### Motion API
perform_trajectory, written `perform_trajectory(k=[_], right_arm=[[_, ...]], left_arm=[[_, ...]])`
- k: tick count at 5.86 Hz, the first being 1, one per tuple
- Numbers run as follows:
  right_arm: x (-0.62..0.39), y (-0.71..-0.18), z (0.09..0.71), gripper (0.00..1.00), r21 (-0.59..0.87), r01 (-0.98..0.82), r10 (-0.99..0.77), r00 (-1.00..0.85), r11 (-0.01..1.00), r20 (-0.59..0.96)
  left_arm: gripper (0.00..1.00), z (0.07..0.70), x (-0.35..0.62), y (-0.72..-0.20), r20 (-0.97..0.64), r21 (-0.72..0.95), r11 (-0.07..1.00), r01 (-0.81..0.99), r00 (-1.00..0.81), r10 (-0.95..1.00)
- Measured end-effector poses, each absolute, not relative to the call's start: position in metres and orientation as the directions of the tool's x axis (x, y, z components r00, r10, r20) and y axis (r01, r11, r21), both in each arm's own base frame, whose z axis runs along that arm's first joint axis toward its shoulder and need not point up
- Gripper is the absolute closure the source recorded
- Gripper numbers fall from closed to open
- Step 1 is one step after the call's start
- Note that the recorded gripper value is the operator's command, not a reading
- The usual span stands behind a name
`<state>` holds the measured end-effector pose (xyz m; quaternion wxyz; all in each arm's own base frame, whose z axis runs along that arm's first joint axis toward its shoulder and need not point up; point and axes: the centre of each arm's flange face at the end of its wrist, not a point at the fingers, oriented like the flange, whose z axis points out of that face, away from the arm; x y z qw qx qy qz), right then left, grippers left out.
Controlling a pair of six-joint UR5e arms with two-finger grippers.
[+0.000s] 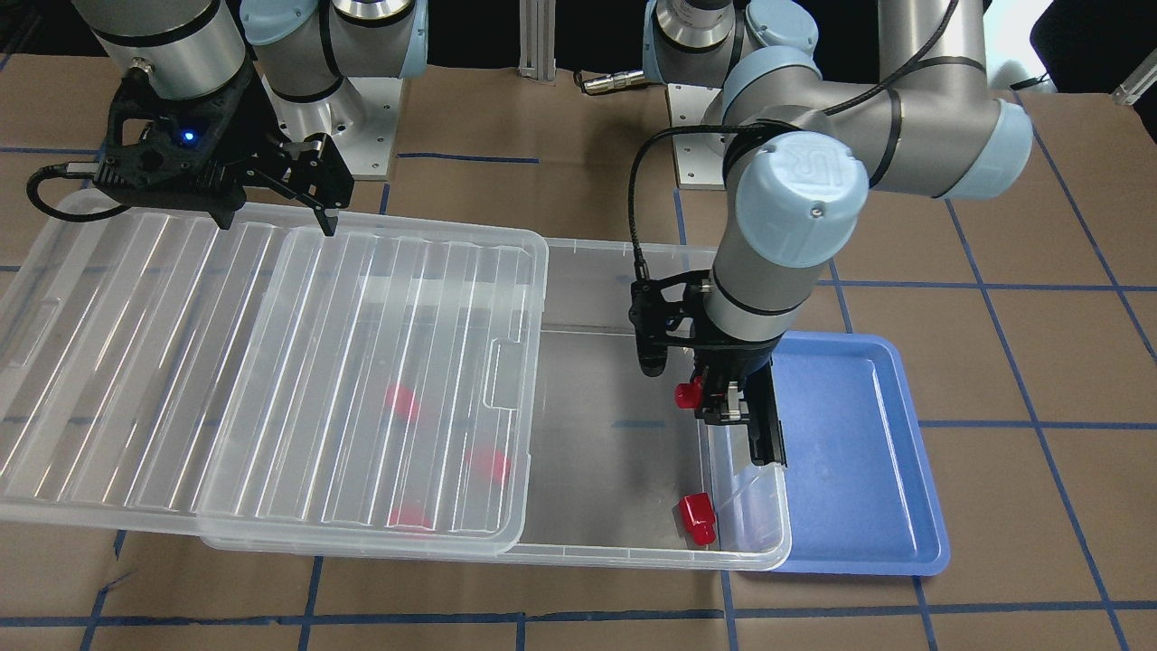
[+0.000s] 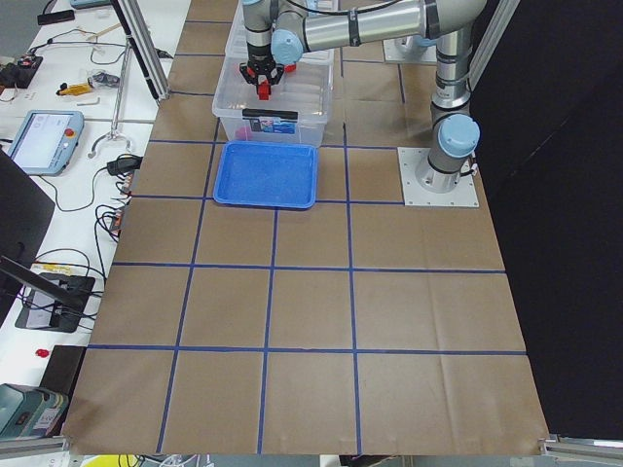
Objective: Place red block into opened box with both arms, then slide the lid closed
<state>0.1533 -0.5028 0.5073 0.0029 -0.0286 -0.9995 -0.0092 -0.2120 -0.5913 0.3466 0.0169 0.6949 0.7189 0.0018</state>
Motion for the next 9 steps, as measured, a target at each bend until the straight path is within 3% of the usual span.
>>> perform_trajectory(k=[4, 5, 8, 9], right_arm=[[0.153, -0.503, 0.506, 0.0, 0.02, 0.057, 0.057, -0.998, 0.998, 0.006], [0.153, -0.503, 0.506, 0.0, 0.02, 0.057, 0.057, -0.998, 0.998, 0.006], [0.153, -0.503, 0.506, 0.0, 0.02, 0.057, 0.057, -0.998, 0.998, 0.006], [0.153, -0.503, 0.506, 0.0, 0.02, 0.058, 0.057, -0.998, 0.998, 0.006]], left_arm=[[0.79, 0.238, -0.232, -0.568, 0.036, 0.018, 0.022, 1.0, -0.022, 0.999], [0.74, 0.214, -0.233, -0.567, 0.047, 0.019, 0.03, 0.999, -0.031, 0.998], [0.02, 0.194, -0.233, -0.57, 0.047, 0.023, 0.041, 0.999, -0.042, 0.998], [0.02, 0.198, -0.234, -0.572, 0.04, 0.02, 0.043, 0.999, -0.044, 0.998]])
